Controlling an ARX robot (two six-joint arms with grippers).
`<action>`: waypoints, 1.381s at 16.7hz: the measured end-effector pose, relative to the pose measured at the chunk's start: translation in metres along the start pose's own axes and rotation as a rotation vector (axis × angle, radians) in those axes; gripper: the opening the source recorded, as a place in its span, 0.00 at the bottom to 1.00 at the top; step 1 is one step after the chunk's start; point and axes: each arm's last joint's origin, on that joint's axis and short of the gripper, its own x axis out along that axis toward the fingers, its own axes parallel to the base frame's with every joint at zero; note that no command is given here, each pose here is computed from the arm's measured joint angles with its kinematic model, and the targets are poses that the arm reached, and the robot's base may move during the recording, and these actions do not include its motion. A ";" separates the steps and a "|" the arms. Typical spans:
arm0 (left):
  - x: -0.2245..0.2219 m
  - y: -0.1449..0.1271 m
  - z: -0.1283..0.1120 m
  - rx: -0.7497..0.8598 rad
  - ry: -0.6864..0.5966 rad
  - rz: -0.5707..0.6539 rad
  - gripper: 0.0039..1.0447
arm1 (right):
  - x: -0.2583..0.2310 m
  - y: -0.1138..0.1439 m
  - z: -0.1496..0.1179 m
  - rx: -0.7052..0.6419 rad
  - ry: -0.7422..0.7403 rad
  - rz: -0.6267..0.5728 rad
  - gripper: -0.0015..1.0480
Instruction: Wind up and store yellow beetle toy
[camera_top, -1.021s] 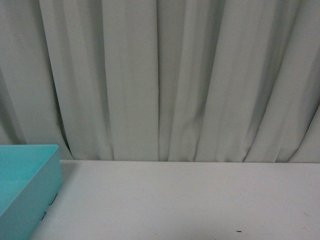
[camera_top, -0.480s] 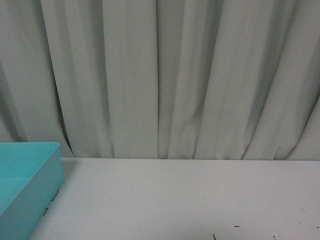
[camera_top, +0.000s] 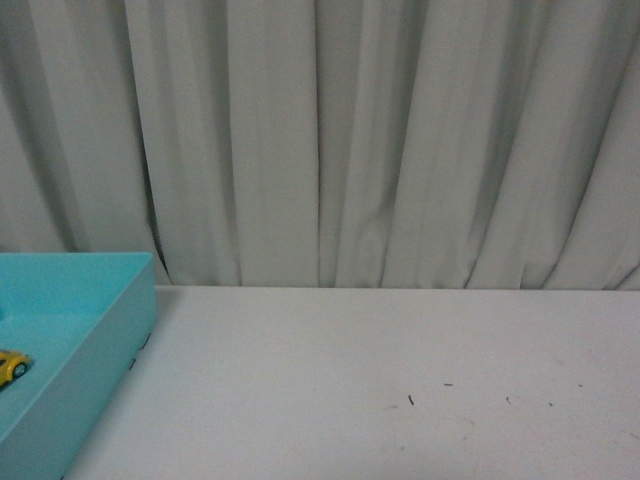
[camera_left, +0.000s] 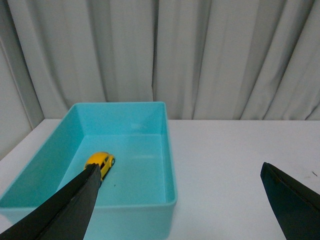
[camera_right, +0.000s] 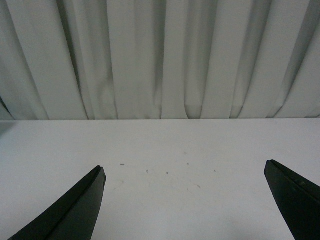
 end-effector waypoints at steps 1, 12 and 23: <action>0.000 0.000 0.000 0.000 0.000 0.000 0.94 | 0.000 0.000 0.000 0.000 0.000 0.000 0.94; 0.000 0.000 0.000 0.000 -0.002 0.000 0.94 | 0.000 0.000 0.000 0.000 0.000 0.000 0.94; 0.000 0.000 0.000 0.000 -0.002 0.000 0.94 | 0.000 0.000 0.000 0.000 0.000 0.000 0.94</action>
